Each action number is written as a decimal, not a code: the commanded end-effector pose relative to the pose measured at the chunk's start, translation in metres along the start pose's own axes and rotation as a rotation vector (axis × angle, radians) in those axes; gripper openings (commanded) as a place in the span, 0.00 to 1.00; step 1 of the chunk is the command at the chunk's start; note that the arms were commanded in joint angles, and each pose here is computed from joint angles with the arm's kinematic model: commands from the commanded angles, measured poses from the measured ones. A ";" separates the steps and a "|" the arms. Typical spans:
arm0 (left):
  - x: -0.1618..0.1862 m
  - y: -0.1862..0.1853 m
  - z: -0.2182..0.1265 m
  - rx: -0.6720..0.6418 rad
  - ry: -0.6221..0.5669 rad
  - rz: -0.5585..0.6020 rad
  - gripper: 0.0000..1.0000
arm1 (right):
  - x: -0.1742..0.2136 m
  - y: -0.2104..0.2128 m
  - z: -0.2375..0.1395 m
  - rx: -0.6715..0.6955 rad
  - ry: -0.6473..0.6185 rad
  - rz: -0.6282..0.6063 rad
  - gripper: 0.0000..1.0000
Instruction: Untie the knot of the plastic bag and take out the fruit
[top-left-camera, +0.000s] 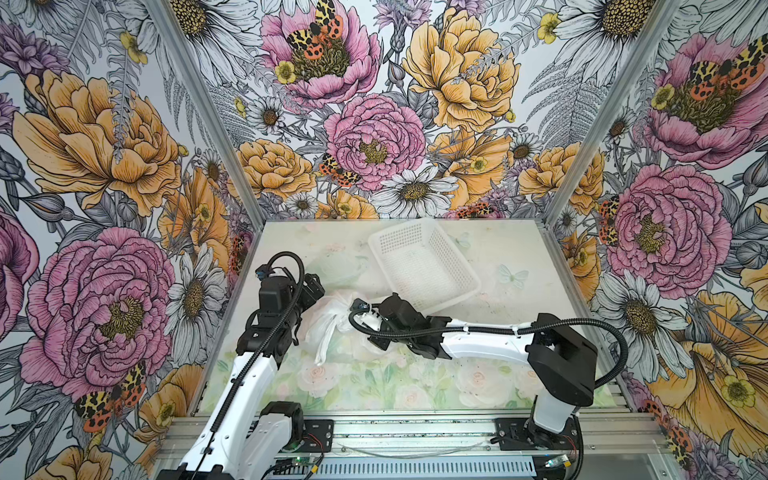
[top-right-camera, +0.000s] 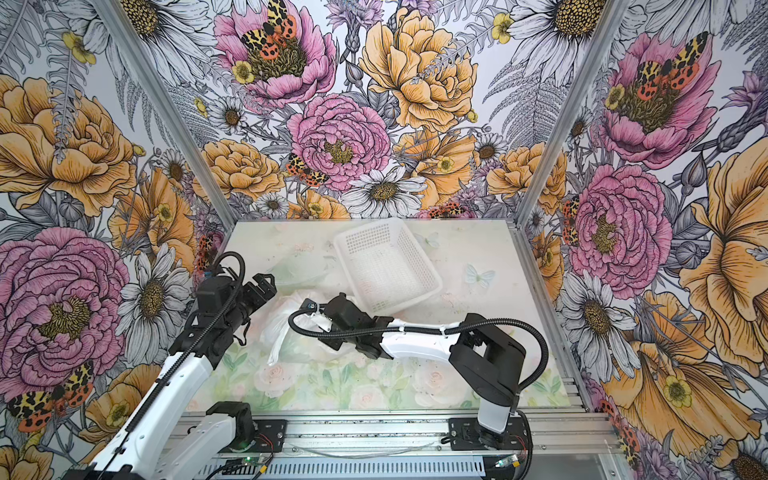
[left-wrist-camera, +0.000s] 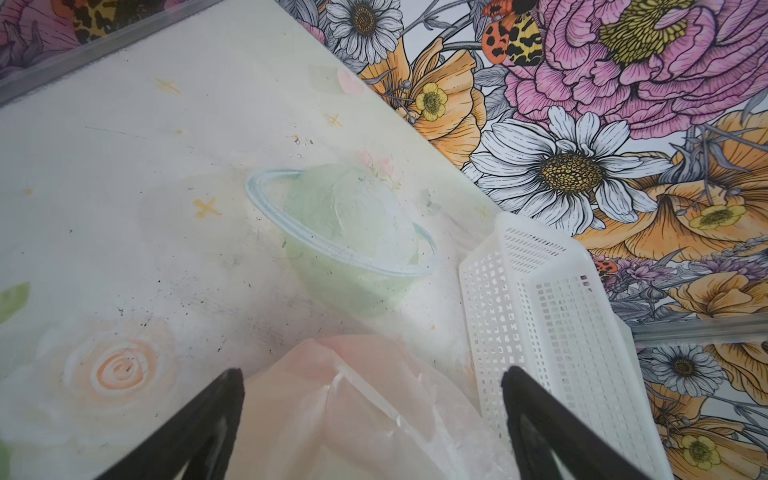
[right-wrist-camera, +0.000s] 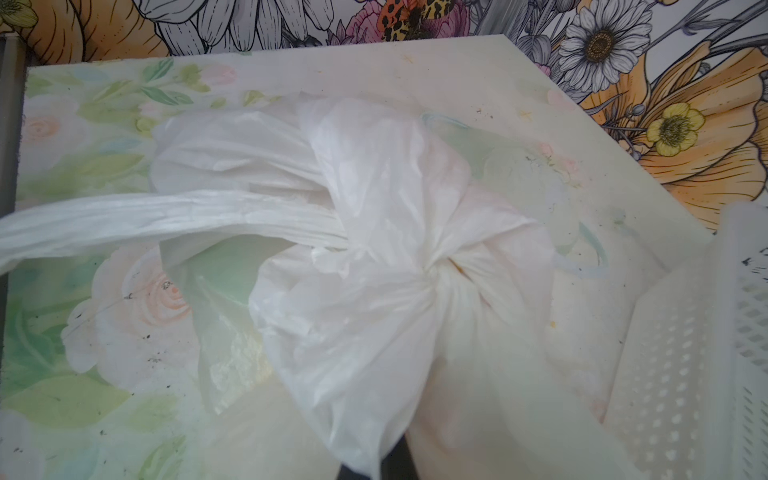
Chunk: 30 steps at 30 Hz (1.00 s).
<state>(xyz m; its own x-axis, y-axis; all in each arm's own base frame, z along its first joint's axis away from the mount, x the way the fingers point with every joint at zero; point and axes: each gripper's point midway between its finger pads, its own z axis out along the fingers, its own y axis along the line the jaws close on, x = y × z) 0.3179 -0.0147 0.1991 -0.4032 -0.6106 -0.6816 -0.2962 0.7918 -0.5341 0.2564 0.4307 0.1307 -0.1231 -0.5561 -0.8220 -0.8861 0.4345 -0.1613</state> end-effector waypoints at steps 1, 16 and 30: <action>-0.003 -0.017 0.001 0.053 0.016 -0.006 0.97 | -0.029 -0.019 -0.017 0.053 -0.137 0.005 0.00; 0.035 -0.042 0.035 0.071 0.199 0.056 0.99 | -0.021 -0.019 -0.009 0.042 -0.135 -0.008 0.00; 0.034 -0.037 0.042 -0.006 0.179 0.113 0.00 | -0.017 -0.028 -0.008 0.075 -0.128 0.006 0.00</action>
<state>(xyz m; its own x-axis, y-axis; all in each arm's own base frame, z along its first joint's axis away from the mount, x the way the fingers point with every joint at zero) 0.3505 -0.0755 0.1547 -0.6363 -0.5087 -0.5799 -0.2421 0.8454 -0.4761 0.2700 0.4229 0.1415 -0.0817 -0.5004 -0.8620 -0.8666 0.4628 -0.1865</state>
